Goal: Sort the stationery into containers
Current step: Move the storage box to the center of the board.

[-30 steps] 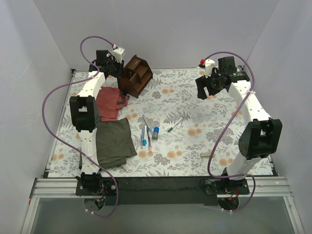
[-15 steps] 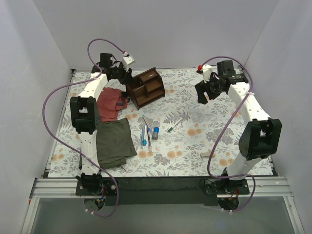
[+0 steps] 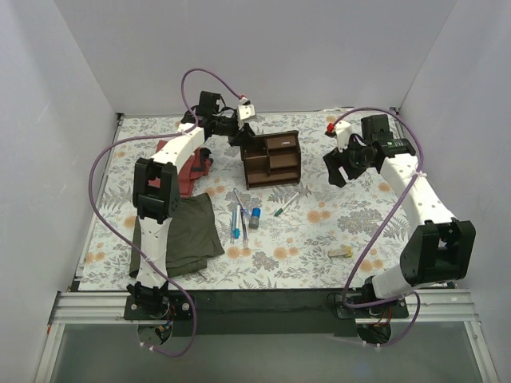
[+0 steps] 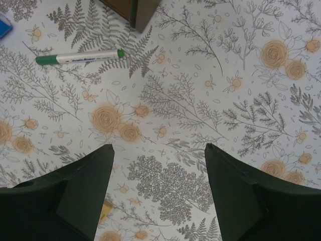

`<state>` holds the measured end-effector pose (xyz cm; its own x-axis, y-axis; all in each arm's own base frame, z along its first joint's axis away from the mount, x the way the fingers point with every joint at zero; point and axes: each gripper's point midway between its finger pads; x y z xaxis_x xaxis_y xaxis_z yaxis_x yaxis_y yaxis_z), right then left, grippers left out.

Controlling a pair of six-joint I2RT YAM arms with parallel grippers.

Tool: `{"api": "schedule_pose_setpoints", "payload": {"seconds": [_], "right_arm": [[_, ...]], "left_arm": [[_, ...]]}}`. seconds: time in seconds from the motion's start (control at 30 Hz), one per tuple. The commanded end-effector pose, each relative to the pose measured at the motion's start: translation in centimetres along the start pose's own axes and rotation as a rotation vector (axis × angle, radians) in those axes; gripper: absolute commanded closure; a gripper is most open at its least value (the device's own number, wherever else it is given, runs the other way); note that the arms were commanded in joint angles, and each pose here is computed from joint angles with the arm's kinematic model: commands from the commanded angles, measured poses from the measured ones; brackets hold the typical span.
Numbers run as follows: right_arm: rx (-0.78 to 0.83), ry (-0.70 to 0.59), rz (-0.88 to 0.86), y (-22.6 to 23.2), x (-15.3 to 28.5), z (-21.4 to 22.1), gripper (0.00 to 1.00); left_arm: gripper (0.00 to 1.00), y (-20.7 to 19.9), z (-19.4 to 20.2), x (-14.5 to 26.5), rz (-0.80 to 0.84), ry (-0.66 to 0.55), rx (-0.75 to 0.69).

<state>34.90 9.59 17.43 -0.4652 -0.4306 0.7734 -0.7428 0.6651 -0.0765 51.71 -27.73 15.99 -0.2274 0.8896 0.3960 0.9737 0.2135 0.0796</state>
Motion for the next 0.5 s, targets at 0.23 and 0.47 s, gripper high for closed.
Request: {"api": "schedule_pose_setpoints", "payload": {"seconds": [0.23,0.47], "right_arm": [[0.023,-0.018,0.014,1.3,1.4,1.1,0.18],[0.021,-0.015,0.013,1.5,1.5,1.4,0.18]], "left_arm": [[0.99,0.0,-7.9,-1.0,0.045,-0.238,-0.272],[0.98,-0.7,-8.6,-1.6,0.042,-0.239,-0.341]]}}
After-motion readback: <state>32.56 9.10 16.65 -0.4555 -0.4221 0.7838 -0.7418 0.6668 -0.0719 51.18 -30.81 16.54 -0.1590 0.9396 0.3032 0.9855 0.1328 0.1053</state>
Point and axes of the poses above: each gripper's point midway between its finger pads, its own x axis back along the fingers, its own y axis along the line the jaws close on, z = x × y, and after that the axes turned 6 degrees about x, right-handed
